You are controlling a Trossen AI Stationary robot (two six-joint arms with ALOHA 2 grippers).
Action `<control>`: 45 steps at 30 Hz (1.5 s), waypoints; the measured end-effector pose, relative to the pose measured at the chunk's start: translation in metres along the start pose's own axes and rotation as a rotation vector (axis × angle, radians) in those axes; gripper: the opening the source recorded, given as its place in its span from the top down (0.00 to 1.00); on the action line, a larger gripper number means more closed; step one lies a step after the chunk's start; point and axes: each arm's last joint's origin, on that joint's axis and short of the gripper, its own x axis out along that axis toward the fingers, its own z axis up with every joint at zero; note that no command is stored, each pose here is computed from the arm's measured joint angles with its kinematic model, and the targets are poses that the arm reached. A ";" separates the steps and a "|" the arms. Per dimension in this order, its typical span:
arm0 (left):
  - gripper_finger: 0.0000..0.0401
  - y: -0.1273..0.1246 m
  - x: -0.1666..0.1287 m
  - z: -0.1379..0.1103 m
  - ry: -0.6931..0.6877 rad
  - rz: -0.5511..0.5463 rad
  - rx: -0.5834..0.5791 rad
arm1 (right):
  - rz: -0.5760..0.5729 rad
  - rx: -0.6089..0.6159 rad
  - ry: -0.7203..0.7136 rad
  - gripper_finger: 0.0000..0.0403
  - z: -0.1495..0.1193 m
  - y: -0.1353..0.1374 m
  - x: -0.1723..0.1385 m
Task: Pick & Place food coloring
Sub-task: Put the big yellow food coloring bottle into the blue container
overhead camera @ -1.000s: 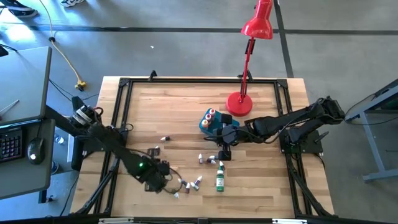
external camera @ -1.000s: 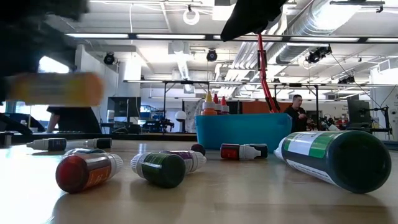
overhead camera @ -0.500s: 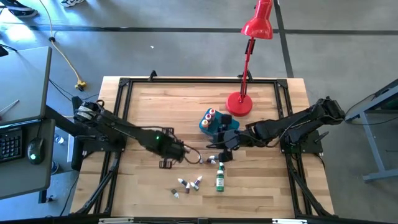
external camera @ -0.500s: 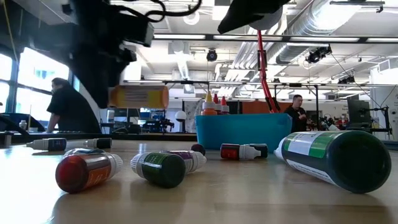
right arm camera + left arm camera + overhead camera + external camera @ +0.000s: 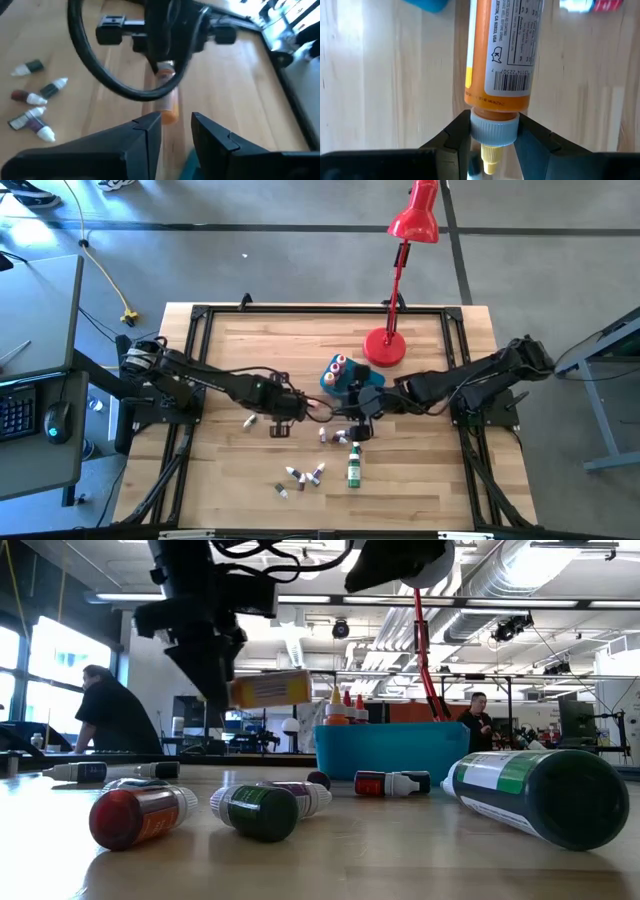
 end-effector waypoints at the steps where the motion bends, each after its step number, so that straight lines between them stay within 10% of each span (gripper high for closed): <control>1: 0.72 0.001 0.000 0.002 -0.015 0.000 -0.009 | 0.009 0.002 0.013 0.74 -0.002 0.000 0.003; 18: 0.71 0.000 -0.001 0.017 -0.169 -0.021 -0.028 | 0.026 -0.074 0.043 0.51 -0.013 0.005 0.047; 45: 0.71 0.000 -0.006 0.034 -0.349 -0.011 -0.015 | 0.030 -0.067 0.152 0.50 -0.024 -0.001 0.048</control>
